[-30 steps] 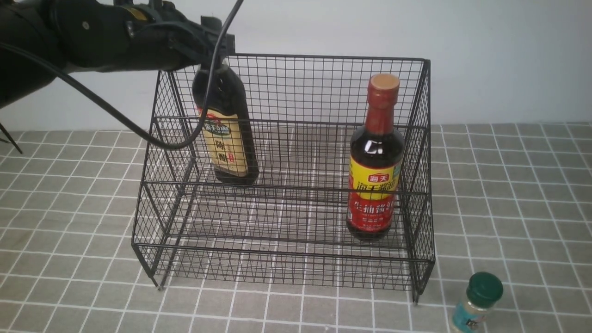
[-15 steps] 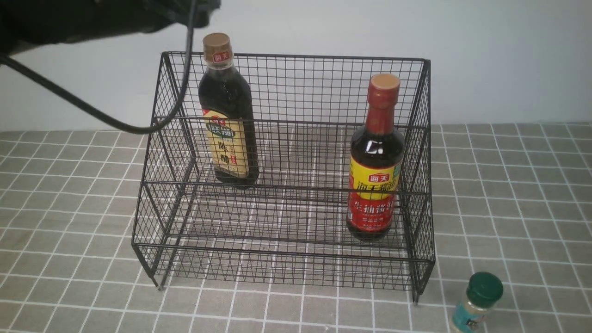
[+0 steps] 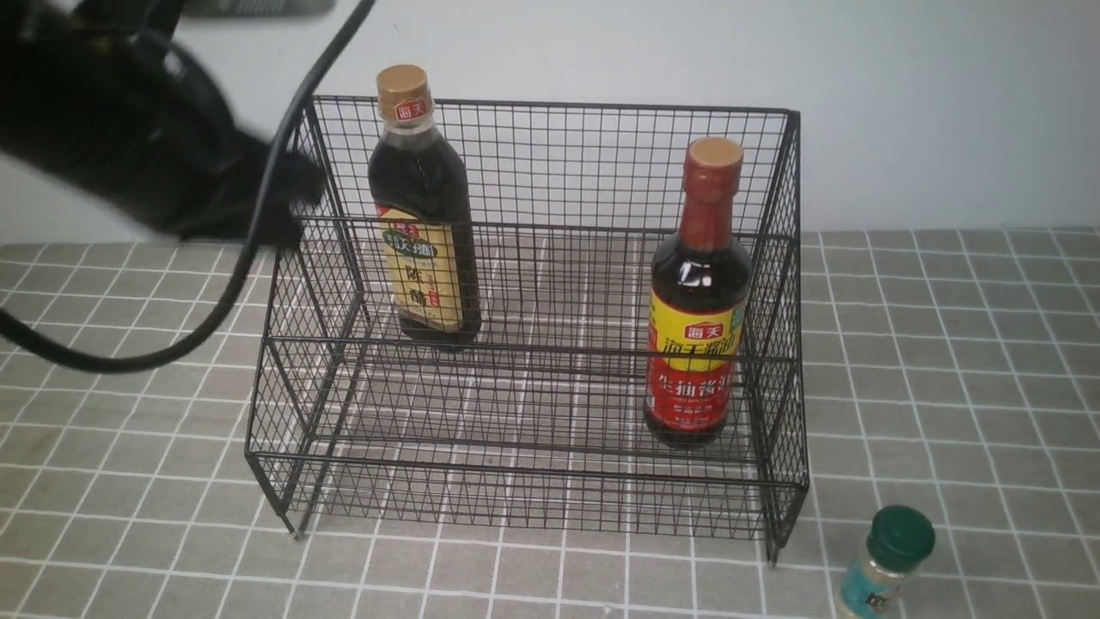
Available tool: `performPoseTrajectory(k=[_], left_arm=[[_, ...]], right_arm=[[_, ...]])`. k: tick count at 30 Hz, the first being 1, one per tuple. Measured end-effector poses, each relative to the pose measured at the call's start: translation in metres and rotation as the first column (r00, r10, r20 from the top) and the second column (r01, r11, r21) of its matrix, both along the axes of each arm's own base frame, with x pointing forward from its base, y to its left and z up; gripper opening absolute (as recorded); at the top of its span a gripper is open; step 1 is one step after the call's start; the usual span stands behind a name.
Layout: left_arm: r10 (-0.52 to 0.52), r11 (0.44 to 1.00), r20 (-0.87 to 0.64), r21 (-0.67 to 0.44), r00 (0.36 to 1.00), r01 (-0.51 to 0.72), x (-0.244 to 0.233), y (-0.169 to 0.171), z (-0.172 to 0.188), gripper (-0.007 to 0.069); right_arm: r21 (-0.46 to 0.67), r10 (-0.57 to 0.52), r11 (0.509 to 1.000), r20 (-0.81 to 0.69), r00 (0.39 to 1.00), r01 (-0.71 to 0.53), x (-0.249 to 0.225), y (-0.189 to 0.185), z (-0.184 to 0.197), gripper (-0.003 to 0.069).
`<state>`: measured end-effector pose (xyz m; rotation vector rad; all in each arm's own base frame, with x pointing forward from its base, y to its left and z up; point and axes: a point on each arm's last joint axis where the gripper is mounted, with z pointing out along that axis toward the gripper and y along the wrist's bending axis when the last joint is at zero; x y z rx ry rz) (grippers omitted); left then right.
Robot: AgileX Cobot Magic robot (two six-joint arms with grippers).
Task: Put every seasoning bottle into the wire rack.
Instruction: Use the left arm to put the condiment bottle back on the shelf
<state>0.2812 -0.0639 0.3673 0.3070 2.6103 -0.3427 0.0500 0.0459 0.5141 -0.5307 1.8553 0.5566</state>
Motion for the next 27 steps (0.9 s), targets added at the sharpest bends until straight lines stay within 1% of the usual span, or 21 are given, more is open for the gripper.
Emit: performPoseTrajectory(k=[2,4,5,7,10,13,19,22,27], left_arm=[[-0.018,1.0,-0.07,0.007,0.997,0.018,0.001,0.007,-0.008,-0.0007],[-0.054,0.999,-0.031,0.005,0.998,0.054,0.008,0.005,-0.01,-0.0007],[-0.072,0.997,0.009,0.001,0.997,0.072,0.012,0.003,-0.01,-0.0007],[-0.142,0.99,0.105,-0.005,0.984,0.143,0.021,-0.008,-0.01,-0.0007],[-0.196,0.979,0.217,-0.01,0.956,0.203,0.031,-0.029,-0.01,-0.0007],[-0.205,0.976,0.249,-0.014,0.947,0.216,0.04,-0.041,-0.017,-0.0007],[-0.187,0.98,0.233,-0.015,0.954,0.196,0.059,-0.046,-0.039,-0.0007],[-0.169,0.984,0.231,-0.019,0.958,0.178,0.071,-0.048,-0.051,-0.0007],[-0.125,0.988,0.238,-0.062,0.963,0.143,0.083,-0.052,-0.064,-0.0007]], right_arm=[[0.0,0.0,1.0,0.0,1.0,0.0,0.0,0.0,0.0,0.0463],[0.0,0.0,1.0,0.0,1.0,0.0,0.0,0.0,0.0,0.0463],[0.0,0.0,1.0,0.0,1.0,0.0,0.0,0.0,0.0,0.0463],[0.0,0.0,1.0,0.0,1.0,0.0,0.0,0.0,0.0,0.0463],[0.0,0.0,1.0,0.0,1.0,0.0,0.0,0.0,0.0,0.0463],[0.0,0.0,1.0,0.0,1.0,0.0,0.0,0.0,0.0,0.0463],[0.0,0.0,1.0,0.0,1.0,0.0,0.0,0.0,0.0,0.0463],[0.0,0.0,1.0,0.0,1.0,0.0,0.0,0.0,0.0,0.0463],[0.001,0.0,1.0,0.001,1.0,0.0,0.0,0.0,0.0,0.0463]])
